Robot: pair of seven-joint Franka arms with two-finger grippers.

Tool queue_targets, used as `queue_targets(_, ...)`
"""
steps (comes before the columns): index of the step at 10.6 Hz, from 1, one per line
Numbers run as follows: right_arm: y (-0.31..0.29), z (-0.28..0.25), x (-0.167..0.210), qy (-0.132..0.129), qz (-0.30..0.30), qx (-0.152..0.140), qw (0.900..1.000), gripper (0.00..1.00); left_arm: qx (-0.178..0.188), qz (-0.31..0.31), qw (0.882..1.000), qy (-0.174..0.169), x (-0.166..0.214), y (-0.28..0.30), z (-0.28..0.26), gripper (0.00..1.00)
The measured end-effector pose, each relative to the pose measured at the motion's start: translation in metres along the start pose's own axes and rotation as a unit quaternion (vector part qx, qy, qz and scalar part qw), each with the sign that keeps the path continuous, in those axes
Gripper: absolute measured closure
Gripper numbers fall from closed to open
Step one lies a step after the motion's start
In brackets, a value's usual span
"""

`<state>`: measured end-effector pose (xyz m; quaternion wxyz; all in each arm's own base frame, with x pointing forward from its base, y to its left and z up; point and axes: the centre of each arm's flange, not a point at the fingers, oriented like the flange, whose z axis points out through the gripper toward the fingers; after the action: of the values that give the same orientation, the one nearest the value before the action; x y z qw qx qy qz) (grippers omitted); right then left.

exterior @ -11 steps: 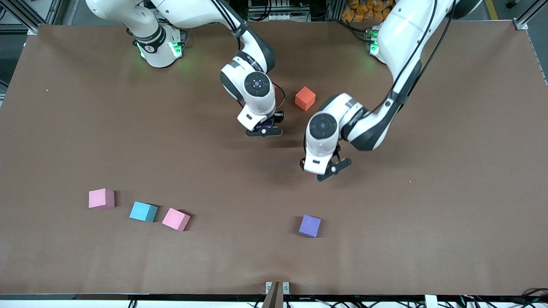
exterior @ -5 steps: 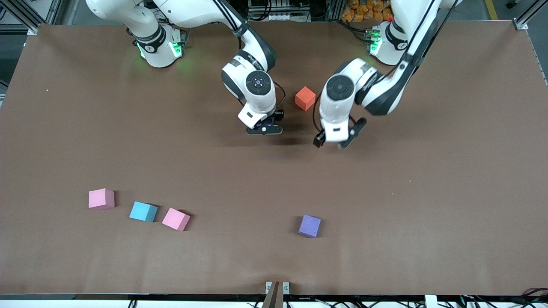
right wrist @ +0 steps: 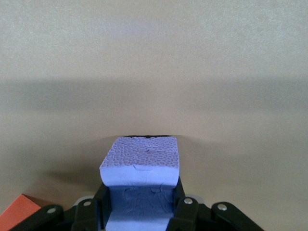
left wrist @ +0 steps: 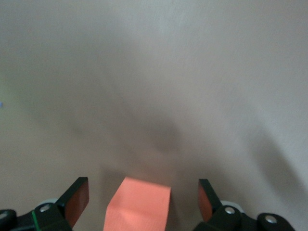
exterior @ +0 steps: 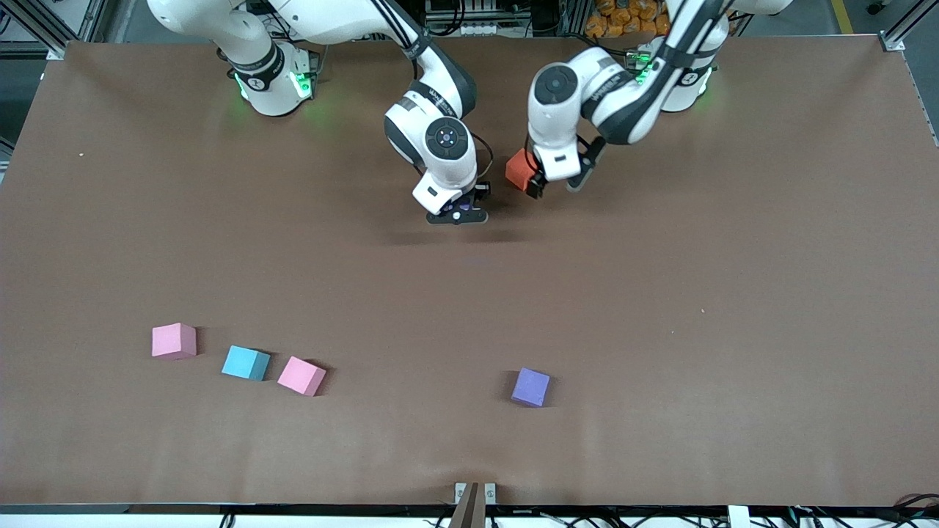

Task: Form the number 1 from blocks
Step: 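Place the purple cube below green while the left gripper carries orange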

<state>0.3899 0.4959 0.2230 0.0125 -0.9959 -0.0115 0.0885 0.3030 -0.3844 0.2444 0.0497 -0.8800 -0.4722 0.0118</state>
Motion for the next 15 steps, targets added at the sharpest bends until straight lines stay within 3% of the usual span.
queue_targets(2, 0.000, 0.001, 0.000, 0.000, 0.000, 0.000, 1.000, 0.47, -0.018, 0.002, 1.000, -0.009, -0.008, 0.001, -0.003, 0.00)
queue_targets(4, 0.000, 0.000, 0.000, 0.000, 0.001, 0.000, 1.000, 0.38, -0.024, 0.006, 1.000, -0.012, -0.013, 0.000, -0.005, 0.00)
queue_targets(6, 0.001, -0.004, 0.002, 0.003, 0.003, 0.001, 1.000, 0.18, -0.018, 0.020, 1.000, -0.015, -0.029, -0.007, 0.000, 0.00)
queue_targets(7, 0.004, -0.010, 0.006, 0.005, 0.006, 0.003, 1.000, 0.02, -0.013, 0.029, 0.999, -0.016, -0.040, -0.013, 0.004, 0.00)
queue_targets(11, 0.051, -0.079, 0.056, 0.002, 0.014, 0.011, 1.000, 0.00, -0.003, 0.030, 0.999, -0.025, -0.051, -0.019, 0.015, 0.00)
queue_targets(15, 0.172, -0.147, 0.140, 0.008, 0.039, 0.018, 0.999, 0.00, 0.002, 0.030, 0.999, -0.037, -0.054, -0.019, 0.028, 0.00)
